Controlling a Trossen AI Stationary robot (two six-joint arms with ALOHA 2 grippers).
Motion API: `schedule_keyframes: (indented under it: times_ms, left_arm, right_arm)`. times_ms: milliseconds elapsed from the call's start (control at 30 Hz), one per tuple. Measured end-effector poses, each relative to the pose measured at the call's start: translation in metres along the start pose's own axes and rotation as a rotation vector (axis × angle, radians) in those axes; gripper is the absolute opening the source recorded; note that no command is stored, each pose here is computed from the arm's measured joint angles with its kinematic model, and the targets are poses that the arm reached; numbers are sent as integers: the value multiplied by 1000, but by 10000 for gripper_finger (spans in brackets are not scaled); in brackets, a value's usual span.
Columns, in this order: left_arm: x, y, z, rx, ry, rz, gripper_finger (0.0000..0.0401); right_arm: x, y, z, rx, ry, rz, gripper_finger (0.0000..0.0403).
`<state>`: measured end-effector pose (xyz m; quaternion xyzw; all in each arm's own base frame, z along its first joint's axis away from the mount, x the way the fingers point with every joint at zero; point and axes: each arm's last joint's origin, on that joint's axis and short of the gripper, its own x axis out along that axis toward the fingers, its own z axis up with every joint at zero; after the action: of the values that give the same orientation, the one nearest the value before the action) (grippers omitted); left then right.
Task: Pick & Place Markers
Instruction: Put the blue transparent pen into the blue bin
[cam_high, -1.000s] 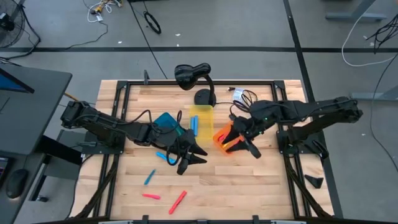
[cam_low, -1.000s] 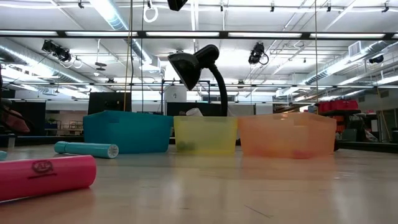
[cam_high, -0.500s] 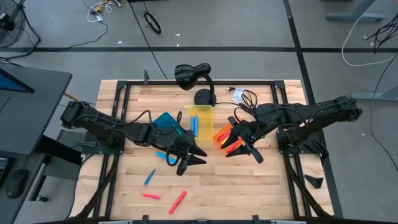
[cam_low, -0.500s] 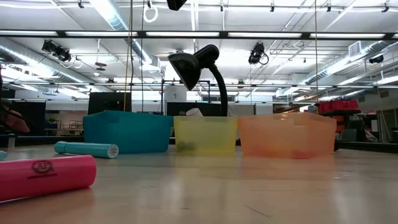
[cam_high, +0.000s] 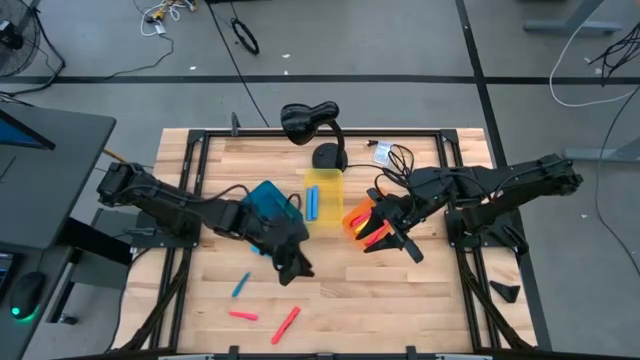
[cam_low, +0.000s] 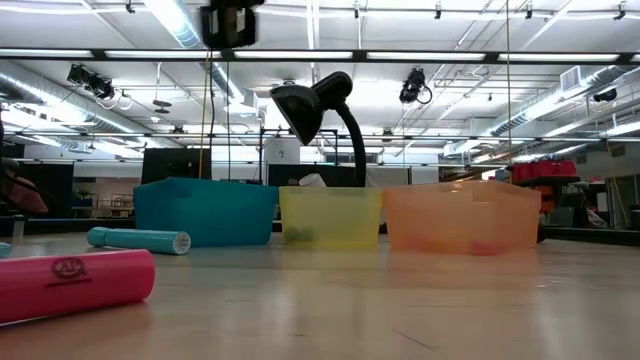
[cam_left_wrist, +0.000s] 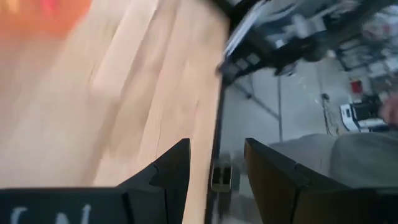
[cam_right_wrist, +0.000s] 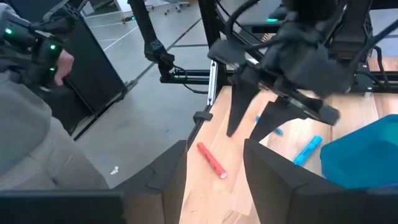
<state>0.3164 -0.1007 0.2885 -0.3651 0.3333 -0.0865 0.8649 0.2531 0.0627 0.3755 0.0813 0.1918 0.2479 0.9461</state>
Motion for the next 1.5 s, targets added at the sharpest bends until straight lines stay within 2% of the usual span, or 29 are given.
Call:
schedule_keyframes:
  times_ms: [133,267,567,767,967,1133,1267,1500]
  left_arm:
    - [0,7,-15,-197,122,102,158]
    - [-3,12,-28,-304,233,187,158]
    - [-11,17,-57,-482,387,414,158]
    - [-14,13,-72,-504,410,497,158]
    - [-14,6,-82,-540,357,541,158]
    - [-17,5,-92,-600,334,620,158]
    - [-19,3,-98,-640,326,660,158]
    - [-9,4,-108,-656,317,713,153]
  right_arm:
    - [0,0,0,0,0,0,160]
    - [0,0,0,0,0,0,160]
    - [0,0,0,-14,0,5,160]
    - [-8,2,-10,-62,-32,34,160]
    - [-23,-8,-42,5,-108,-3,160]
    - [-39,-8,-73,-61,-221,6,160]
    - [-51,-11,-102,-46,-342,6,160]
    - [-65,-12,-150,-29,-357,6,160]
